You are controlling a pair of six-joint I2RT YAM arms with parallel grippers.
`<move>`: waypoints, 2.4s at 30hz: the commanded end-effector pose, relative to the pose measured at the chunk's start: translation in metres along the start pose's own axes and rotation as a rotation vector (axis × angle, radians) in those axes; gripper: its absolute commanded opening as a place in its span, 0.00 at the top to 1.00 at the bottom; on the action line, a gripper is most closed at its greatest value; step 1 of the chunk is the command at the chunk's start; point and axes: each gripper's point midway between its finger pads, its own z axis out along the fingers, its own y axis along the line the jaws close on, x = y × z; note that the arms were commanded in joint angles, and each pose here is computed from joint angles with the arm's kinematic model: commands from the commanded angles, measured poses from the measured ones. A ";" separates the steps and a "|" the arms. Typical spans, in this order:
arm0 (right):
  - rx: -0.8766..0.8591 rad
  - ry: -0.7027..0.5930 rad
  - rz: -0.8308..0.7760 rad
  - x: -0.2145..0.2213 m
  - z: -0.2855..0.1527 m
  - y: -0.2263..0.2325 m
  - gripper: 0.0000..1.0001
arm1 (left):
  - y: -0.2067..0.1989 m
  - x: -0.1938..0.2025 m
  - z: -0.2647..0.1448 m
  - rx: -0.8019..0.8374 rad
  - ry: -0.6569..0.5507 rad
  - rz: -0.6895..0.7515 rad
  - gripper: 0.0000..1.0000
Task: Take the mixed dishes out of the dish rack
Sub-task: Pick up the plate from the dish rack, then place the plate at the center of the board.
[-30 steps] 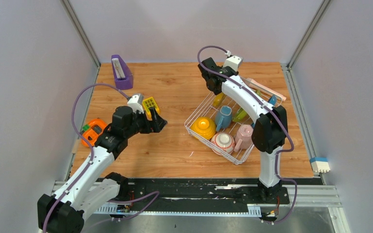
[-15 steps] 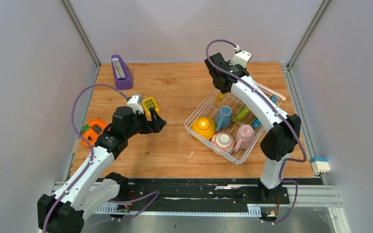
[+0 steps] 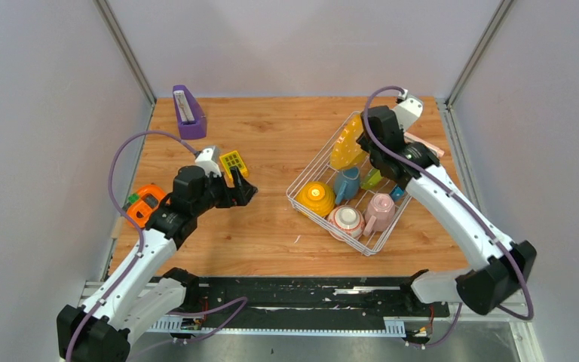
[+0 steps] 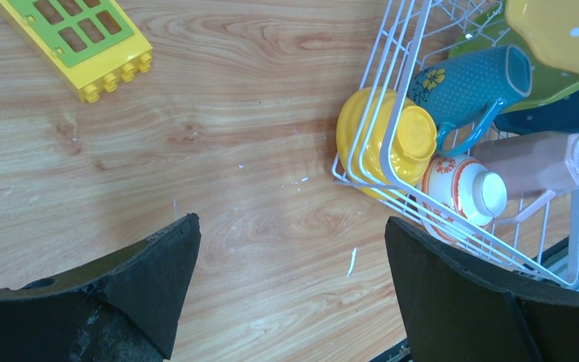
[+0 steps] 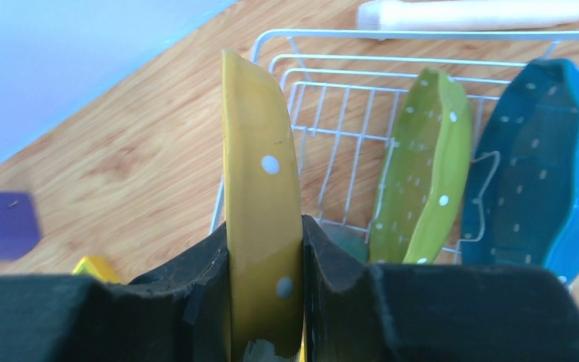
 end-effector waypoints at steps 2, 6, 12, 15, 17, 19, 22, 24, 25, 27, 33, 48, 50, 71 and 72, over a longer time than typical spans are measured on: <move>-0.468 -0.125 0.237 -0.060 -0.063 0.055 1.00 | -0.021 -0.008 -0.006 0.092 -0.017 -0.018 0.00; -0.703 -0.018 0.228 -0.032 -0.096 0.069 1.00 | -0.046 -0.017 -0.012 0.199 -0.012 -0.060 0.00; -1.029 0.163 0.269 0.018 -0.143 0.077 1.00 | -0.087 -0.024 -0.023 0.412 -0.009 -0.169 0.00; -1.103 0.215 0.314 0.028 -0.157 0.076 1.00 | -0.104 -0.028 -0.027 0.527 -0.019 -0.202 0.00; -1.139 0.249 0.354 0.033 -0.163 0.076 1.00 | -0.108 -0.026 -0.026 0.563 -0.009 -0.212 0.01; -1.165 0.278 0.394 0.037 -0.168 0.075 1.00 | -0.111 -0.023 -0.025 0.592 0.007 -0.212 0.02; -1.210 0.307 0.446 0.041 -0.174 0.074 1.00 | -0.113 -0.018 -0.022 0.619 0.032 -0.214 0.04; -1.232 0.323 0.472 0.043 -0.177 0.073 1.00 | -0.114 -0.014 -0.020 0.630 0.046 -0.218 0.05; -1.243 0.334 0.475 0.045 -0.178 0.074 1.00 | -0.116 -0.013 -0.019 0.636 0.052 -0.218 0.06; -1.257 0.353 0.476 0.047 -0.180 0.075 1.00 | -0.120 -0.010 -0.019 0.656 0.064 -0.213 0.09; -1.292 0.417 0.463 0.057 -0.184 0.081 1.00 | -0.131 -0.004 -0.017 0.692 0.093 -0.202 0.34; -1.118 0.439 0.371 0.085 -0.154 0.066 0.16 | -0.126 -0.004 -0.017 0.662 0.062 -0.293 1.00; -1.097 0.431 0.357 0.087 -0.151 0.064 0.05 | -0.126 -0.007 -0.020 0.660 0.044 -0.315 1.00; -0.827 0.268 0.276 0.079 -0.120 0.020 0.00 | 0.028 -0.018 -0.060 -0.238 -0.295 -0.565 1.00; -0.820 0.269 0.262 0.080 -0.118 0.020 0.00 | 0.038 -0.020 -0.063 -0.291 -0.322 -0.572 1.00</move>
